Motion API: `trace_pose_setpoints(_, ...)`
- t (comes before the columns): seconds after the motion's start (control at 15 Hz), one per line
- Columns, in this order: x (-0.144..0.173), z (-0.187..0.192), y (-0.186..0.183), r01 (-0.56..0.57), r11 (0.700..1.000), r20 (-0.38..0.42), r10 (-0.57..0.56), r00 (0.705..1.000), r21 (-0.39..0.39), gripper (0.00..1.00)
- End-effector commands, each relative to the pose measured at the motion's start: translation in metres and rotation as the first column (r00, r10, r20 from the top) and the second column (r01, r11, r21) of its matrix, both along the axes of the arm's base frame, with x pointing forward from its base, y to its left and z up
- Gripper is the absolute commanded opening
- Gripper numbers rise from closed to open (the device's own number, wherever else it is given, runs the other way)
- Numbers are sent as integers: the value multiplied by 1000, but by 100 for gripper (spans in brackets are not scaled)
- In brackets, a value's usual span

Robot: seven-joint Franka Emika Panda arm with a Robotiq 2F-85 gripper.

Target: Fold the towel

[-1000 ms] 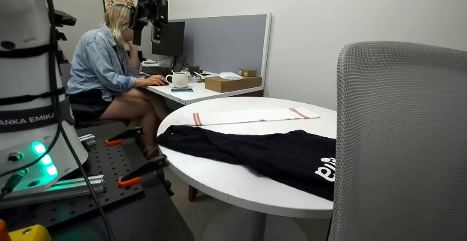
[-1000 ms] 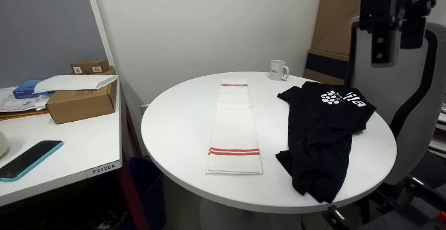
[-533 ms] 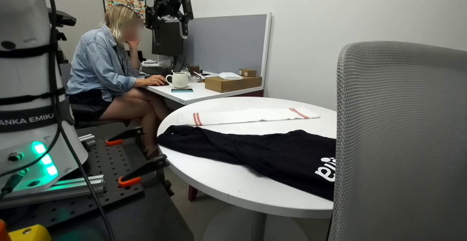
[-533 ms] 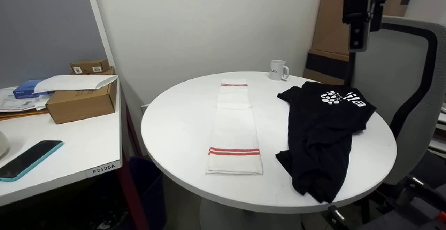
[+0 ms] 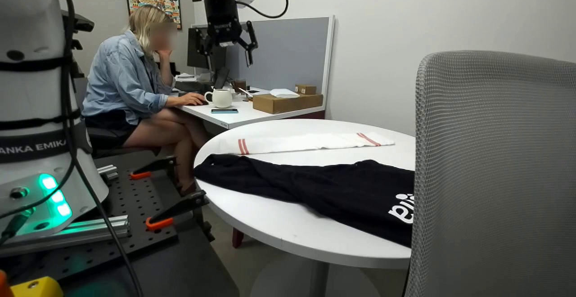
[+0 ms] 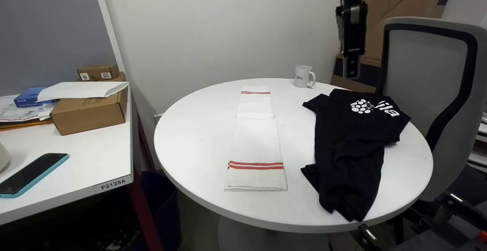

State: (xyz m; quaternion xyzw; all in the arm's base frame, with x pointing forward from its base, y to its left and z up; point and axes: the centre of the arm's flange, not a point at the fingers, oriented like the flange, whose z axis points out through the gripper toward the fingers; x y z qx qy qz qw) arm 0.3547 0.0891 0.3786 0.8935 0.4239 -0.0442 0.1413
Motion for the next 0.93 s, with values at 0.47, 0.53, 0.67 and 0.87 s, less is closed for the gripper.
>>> trace_pose_setpoints(0.47, 25, -97, 73, -257, 961, 23, 260, 965, -100, 100)
trace_pose_setpoints(0.53, 26, -103, 77, -258, 961, 25, 262, 965, -100, 100)
trace_pose_setpoints(0.67, 29, -117, 84, -259, 962, 22, 262, 965, -93, 100)
trace_pose_setpoints(0.87, 39, -138, 93, -256, 963, 17, 258, 966, -80, 100)
